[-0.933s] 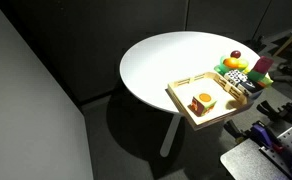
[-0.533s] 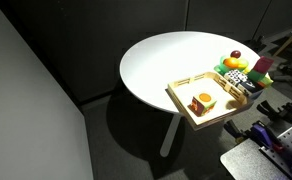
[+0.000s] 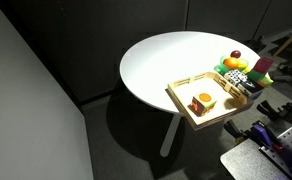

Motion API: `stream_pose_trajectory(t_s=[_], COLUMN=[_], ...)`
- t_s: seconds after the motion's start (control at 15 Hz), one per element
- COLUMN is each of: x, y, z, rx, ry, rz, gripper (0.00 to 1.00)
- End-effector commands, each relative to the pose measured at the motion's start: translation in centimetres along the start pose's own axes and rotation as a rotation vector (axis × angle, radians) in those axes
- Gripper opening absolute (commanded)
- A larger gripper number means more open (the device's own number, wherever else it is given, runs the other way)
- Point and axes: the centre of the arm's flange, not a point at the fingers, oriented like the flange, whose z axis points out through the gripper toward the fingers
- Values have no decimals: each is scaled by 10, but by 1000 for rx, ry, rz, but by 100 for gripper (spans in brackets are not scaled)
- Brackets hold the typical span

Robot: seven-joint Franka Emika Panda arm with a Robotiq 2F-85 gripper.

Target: Put the pink block on the wooden tray

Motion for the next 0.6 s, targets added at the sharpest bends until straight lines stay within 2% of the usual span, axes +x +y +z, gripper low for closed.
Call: stream_pose_trajectory(t_s=[0.0, 0.53], x=[14, 49], y=[11, 35], z=[11, 51], rx=[-27, -116], ry=[19, 164], rz=[-31, -65], gripper=[100, 100])
